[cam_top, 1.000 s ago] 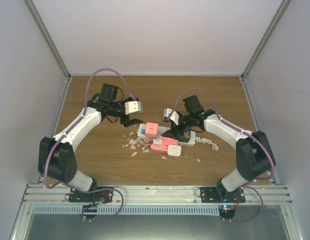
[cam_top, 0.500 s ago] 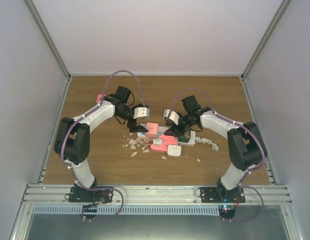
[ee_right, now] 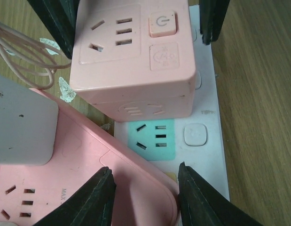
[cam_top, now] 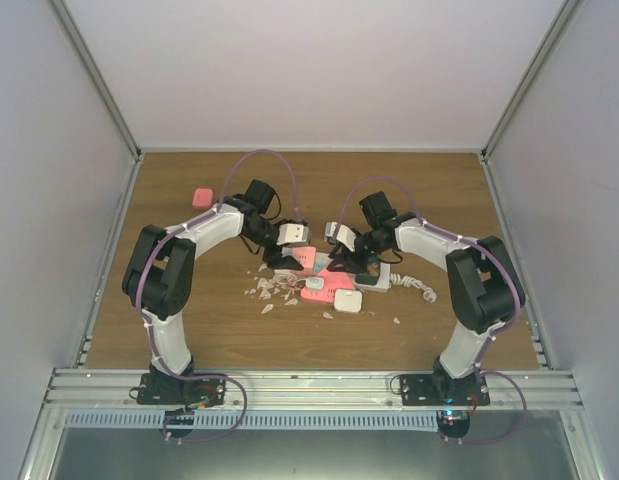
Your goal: Pull the plug off the socket
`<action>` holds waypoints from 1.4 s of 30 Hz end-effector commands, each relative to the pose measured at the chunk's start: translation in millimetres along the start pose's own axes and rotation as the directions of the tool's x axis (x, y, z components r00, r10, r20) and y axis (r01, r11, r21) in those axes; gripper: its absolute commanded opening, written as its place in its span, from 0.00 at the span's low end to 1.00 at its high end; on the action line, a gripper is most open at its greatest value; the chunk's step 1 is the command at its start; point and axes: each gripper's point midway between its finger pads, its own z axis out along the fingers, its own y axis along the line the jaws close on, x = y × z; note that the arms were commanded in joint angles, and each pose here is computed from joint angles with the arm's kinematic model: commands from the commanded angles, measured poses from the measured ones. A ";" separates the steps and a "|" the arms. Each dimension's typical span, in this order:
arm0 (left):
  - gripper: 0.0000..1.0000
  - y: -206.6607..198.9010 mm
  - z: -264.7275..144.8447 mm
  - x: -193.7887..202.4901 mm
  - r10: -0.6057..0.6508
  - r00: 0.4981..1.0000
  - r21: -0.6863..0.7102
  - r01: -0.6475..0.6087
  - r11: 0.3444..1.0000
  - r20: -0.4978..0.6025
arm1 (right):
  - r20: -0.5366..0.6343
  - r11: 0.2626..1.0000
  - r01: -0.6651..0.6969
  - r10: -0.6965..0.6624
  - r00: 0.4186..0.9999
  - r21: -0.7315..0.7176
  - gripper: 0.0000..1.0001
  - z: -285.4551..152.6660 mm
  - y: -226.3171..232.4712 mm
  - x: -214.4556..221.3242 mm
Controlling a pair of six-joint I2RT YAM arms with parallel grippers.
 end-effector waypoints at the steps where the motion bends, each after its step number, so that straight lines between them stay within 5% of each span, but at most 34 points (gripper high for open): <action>1: 0.69 2.1 8.0 -3.4 0.039 0.999 -0.007 -0.039 0.999 0.019 | -0.080 0.999 -0.005 0.007 0.997 0.032 0.37 10.7 -13.0 22.3; 6: 0.49 1.9 0.0 -16.0 0.058 0.997 -0.023 -0.057 0.998 0.060 | -0.106 0.999 0.009 -0.006 0.994 0.034 0.34 14.2 -12.7 31.8; 15: 0.33 -1.4 -22.0 -50.3 0.033 0.981 0.003 -0.034 0.999 0.189 | -0.146 0.999 0.024 -0.017 0.989 0.045 0.32 17.4 -11.8 46.2; 42: 0.23 19.2 -78.1 -53.7 0.073 0.980 -0.129 -0.049 0.990 0.183 | -0.123 0.993 0.085 -0.074 0.990 0.085 0.36 11.3 -7.8 29.9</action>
